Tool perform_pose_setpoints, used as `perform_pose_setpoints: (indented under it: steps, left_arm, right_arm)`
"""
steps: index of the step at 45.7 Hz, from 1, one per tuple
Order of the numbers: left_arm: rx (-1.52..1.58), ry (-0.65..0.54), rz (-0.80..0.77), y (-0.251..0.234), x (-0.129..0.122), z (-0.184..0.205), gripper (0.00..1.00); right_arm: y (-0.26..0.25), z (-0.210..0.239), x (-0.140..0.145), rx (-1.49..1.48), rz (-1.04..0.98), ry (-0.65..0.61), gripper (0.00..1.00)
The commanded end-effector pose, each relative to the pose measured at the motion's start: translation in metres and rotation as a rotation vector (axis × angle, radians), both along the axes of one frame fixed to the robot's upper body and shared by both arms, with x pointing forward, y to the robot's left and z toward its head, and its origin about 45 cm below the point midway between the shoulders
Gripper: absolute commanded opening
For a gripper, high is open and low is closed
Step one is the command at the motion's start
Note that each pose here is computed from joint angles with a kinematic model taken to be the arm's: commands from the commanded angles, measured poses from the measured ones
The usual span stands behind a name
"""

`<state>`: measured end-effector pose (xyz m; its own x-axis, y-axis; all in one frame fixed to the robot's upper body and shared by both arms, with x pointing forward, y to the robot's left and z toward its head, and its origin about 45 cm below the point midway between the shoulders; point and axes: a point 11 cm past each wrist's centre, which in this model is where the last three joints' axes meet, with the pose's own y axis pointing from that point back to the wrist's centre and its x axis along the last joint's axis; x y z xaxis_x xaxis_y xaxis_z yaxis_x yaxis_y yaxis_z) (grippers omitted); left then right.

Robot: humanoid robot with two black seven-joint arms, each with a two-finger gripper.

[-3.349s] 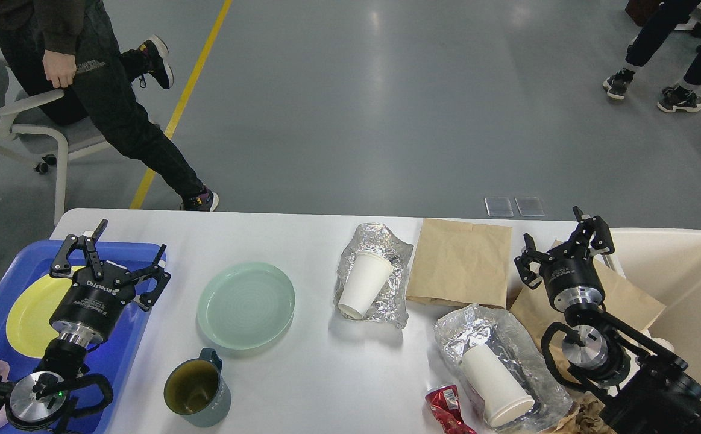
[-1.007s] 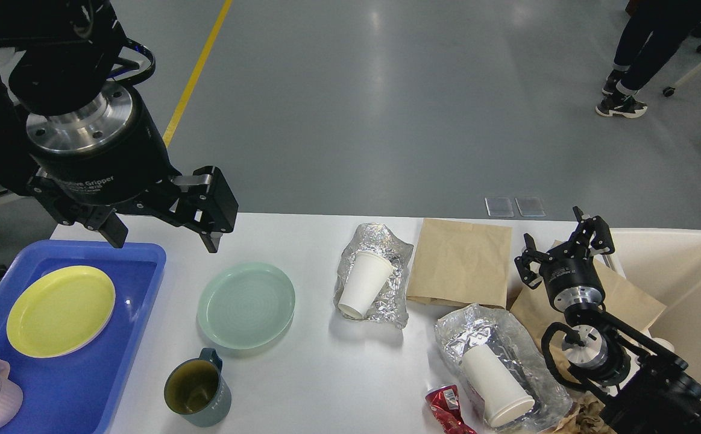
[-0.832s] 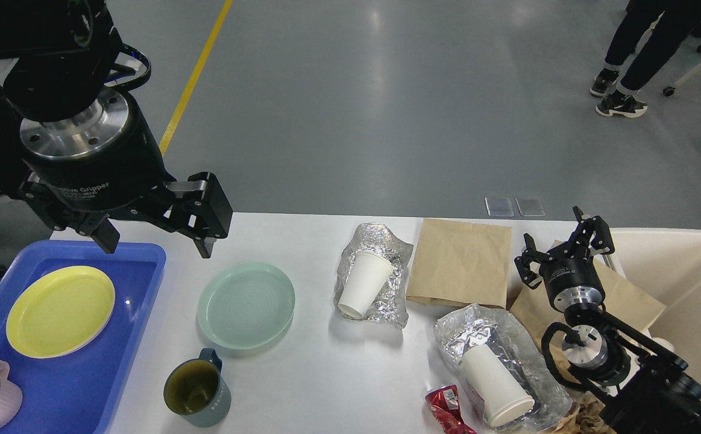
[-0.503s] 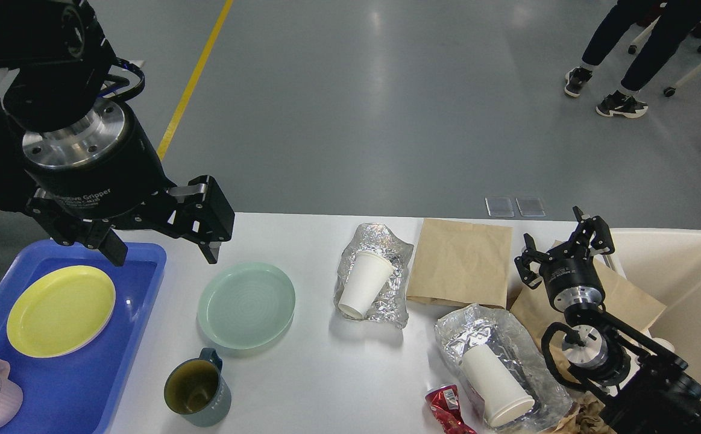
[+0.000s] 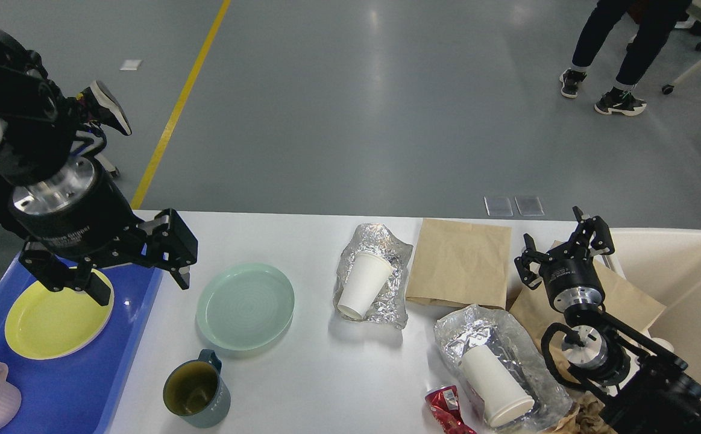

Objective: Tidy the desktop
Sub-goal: 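Lower the left gripper toward the dark teal mug, then grasp the dark teal mug with the left gripper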

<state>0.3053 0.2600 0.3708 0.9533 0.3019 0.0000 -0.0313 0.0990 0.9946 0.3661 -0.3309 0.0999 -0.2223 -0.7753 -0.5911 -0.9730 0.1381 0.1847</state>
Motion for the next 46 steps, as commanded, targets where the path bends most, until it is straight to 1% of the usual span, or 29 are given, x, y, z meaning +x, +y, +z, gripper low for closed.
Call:
perform_pose_setpoints:
  steps: [1,7,12,15,19,27,36,46]
  left_arm:
    - [0.008,0.008,0.020,0.009,0.000,-0.040,0.94]
    - [-0.009,0.081,0.041,0.014,-0.013,-0.085,0.94]
    - [0.026,0.076,0.052,0.022,-0.019,-0.113,0.94]
    - [0.056,0.045,0.055,0.028,-0.021,-0.127,0.94]
    - [0.098,-0.016,0.044,0.032,-0.018,-0.141,0.93]
    - [0.103,-0.052,0.057,0.038,-0.024,-0.172,0.92]
    - [0.108,-0.004,0.066,0.044,-0.037,-0.209,0.92]
    - [0.090,0.022,0.017,0.040,-0.044,-0.226,0.92]
  right_arm:
    - [0.000,0.000,0.000,0.000,0.000,0.000,1.00]
    - [0.000,0.000,0.000,0.000,0.000,0.000,1.00]
    - [0.000,0.000,0.000,0.000,0.000,0.000,1.00]
    - [0.000,0.000,0.000,0.000,0.000,0.000,1.00]
    - [0.000,0.000,0.000,0.000,0.000,0.000,1.00]
    - [0.000,0.000,0.000,0.000,0.000,0.000,1.00]
    - [0.000,0.000,0.000,0.000,0.000,0.000,1.00]
    - [0.000,0.000,0.000,-0.001,-0.001,0.001,1.00]
